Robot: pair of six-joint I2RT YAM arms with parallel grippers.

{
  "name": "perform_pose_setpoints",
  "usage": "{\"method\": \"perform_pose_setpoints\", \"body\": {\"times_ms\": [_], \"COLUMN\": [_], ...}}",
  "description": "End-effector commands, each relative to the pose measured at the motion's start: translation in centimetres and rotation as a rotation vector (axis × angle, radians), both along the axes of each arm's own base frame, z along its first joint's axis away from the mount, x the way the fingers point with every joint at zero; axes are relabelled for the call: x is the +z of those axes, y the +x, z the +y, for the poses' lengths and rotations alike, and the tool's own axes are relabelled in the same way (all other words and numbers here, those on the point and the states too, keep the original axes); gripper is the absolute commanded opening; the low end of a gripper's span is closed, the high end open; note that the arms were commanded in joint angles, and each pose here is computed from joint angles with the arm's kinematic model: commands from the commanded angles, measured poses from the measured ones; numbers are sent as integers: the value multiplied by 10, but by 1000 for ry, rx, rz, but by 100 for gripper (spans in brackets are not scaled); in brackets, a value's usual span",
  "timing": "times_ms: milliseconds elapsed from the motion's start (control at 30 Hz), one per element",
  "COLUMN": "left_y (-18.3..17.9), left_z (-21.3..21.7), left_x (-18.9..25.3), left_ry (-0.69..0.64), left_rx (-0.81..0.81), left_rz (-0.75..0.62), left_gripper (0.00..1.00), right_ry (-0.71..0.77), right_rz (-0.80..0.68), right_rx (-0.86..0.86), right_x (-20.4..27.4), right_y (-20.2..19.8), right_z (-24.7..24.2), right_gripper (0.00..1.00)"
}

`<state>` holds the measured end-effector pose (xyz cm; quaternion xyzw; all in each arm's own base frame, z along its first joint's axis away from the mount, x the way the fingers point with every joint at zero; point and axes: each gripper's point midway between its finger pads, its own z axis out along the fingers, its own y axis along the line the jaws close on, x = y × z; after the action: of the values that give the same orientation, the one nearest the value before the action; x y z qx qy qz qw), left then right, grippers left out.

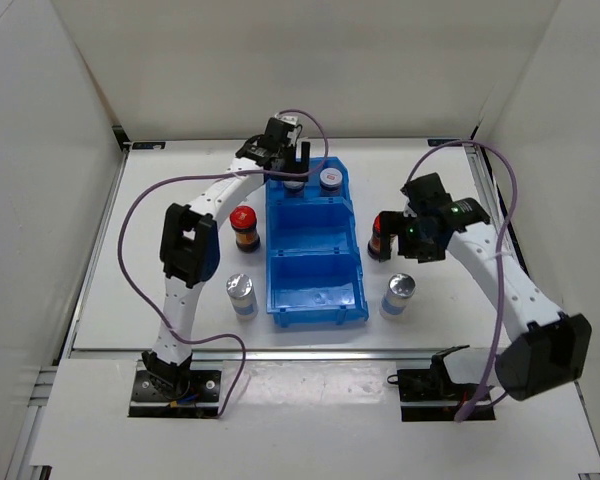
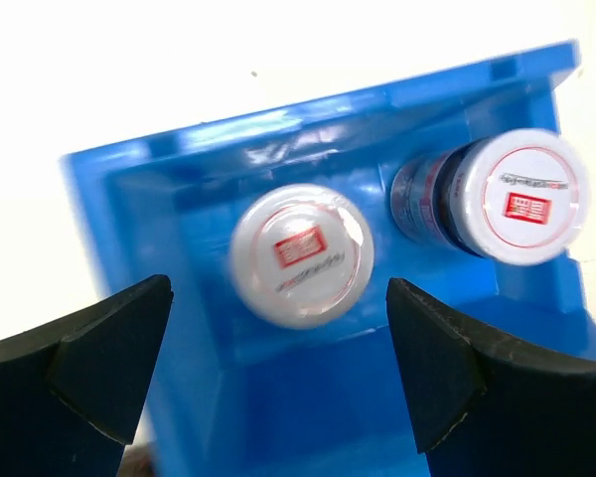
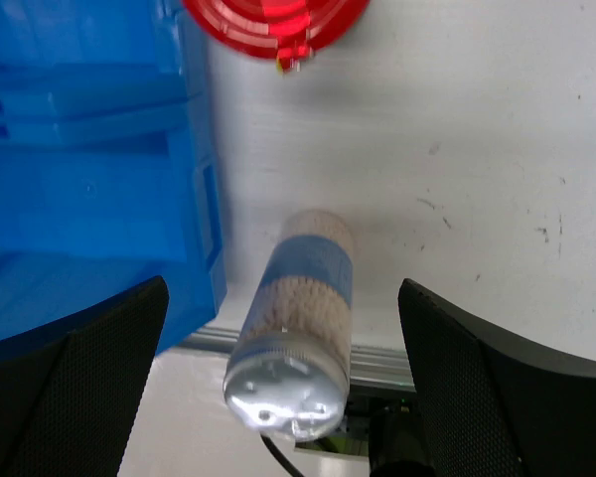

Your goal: Organize the condiment bottles

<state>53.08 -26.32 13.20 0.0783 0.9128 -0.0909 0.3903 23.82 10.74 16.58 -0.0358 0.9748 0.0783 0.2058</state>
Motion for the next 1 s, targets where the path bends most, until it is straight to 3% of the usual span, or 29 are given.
{"method": "perform_pose_setpoints", "body": {"times_ms": [0, 67, 100, 167, 200, 500, 700, 867, 967], "left_y": [-18, -39, -58, -84, -102, -183, -211, -213, -210], "left_z": [25, 38, 48, 59, 72, 154, 185, 187, 183], "left_x": [142, 146, 177, 162, 182, 119, 115, 113, 110], "left_ry": [-71, -57, -85, -57, -57, 97, 55, 29, 18], "left_rx": [70, 78, 79, 80, 85, 135, 181, 180, 178], "left_rz": [-234, -222, -271, -235, -278, -207, -221, -211, -198], "left_gripper": [100, 100, 100, 100, 100, 100, 100, 100, 100], "right_ry": [10, -4, -6, -14, -29, -99, -125, -154, -191], "right_rz": [-79, -67, -85, -66, -65, -26, 18, -26, -108], "right_rx": [-41, -45, -49, -60, -56, -87, -98, -119, -124], "right_x": [9, 1, 5, -2, -4, -31, -48, -27, -2], "right_y": [36, 49, 58, 71, 76, 124, 134, 140, 137], "right_z": [8, 11, 12, 14, 13, 9, 7, 0, 6], "right_gripper": [100, 100, 100, 100, 100, 100, 73, 23, 10]}}
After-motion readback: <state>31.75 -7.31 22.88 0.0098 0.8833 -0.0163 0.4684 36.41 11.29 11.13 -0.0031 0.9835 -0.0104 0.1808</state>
